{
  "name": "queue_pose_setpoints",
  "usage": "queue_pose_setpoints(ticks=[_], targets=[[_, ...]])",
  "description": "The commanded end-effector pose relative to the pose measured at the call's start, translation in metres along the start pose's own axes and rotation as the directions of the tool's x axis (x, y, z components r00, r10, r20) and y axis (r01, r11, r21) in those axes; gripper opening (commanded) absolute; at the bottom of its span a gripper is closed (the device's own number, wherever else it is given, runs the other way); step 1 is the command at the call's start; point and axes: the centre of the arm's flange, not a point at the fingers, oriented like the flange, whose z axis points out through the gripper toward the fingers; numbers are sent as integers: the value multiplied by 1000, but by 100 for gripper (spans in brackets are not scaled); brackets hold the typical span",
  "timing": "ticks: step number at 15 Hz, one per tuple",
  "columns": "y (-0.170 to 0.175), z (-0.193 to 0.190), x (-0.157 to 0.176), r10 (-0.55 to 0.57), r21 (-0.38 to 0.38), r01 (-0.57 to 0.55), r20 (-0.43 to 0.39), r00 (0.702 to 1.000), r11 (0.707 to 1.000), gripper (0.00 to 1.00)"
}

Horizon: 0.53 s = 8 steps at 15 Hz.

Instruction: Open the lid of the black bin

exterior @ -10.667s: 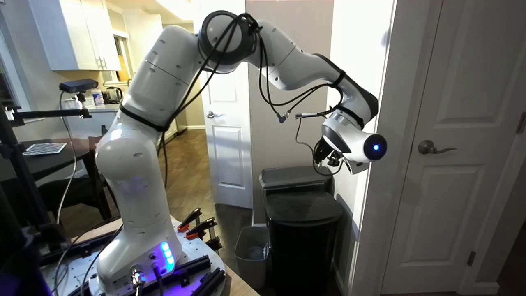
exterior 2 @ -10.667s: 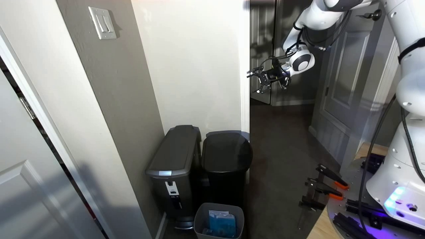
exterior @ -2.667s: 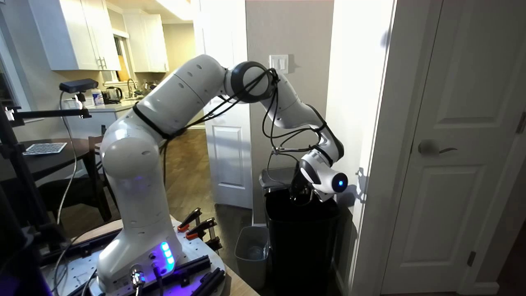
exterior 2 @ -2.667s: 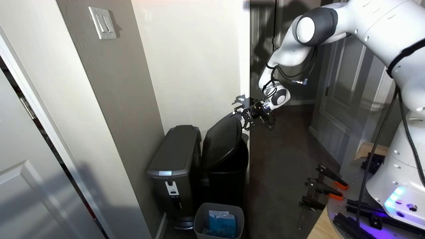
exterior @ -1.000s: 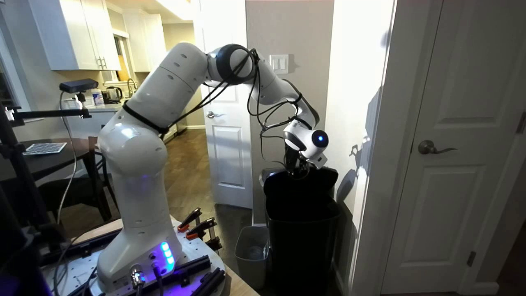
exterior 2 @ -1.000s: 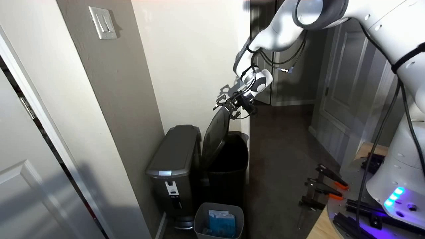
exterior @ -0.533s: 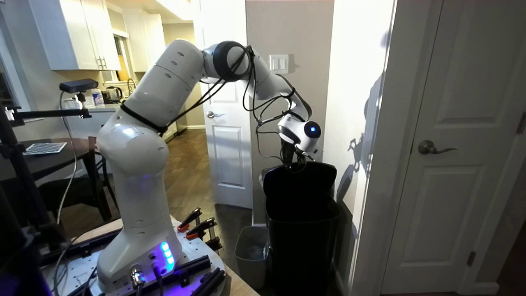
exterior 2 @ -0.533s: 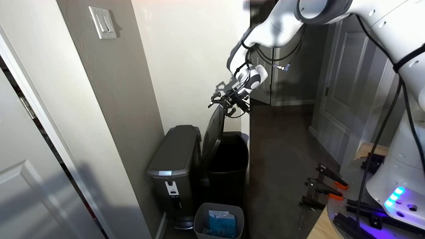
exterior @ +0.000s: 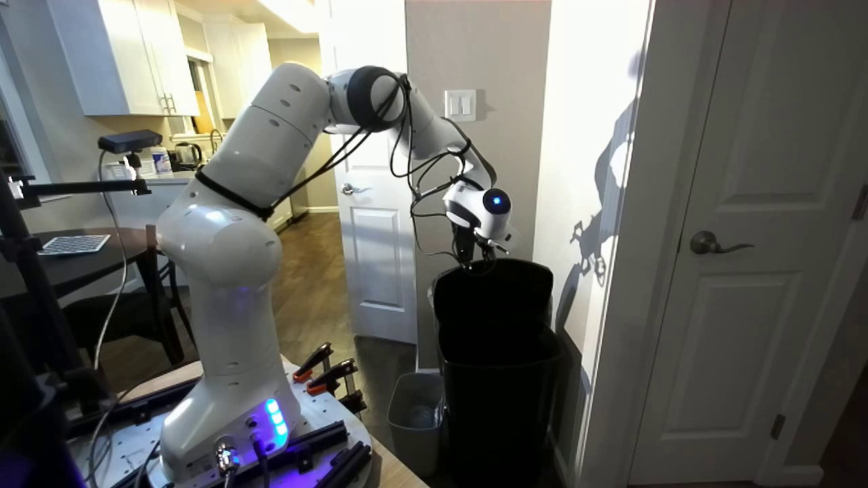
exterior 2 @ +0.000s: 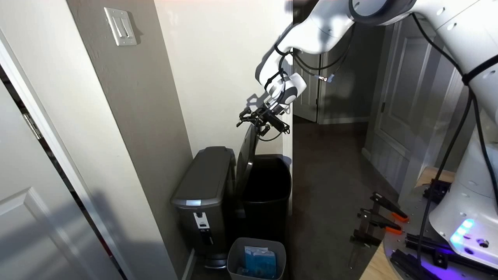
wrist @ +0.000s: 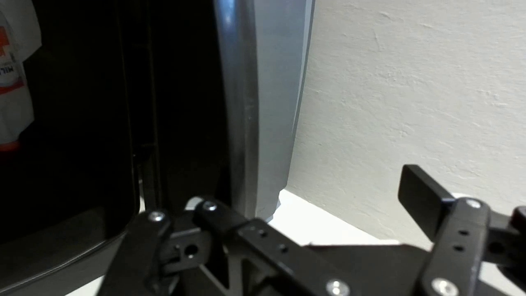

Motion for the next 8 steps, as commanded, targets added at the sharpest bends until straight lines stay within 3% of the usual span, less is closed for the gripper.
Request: queue_pose_setpoints(ticks=[1,8], targets=[[-23,-8,-26,-61,-28,60,-44,997,998,100],[-51,-1,-55,-171,-80,164,-93,981,983,100]])
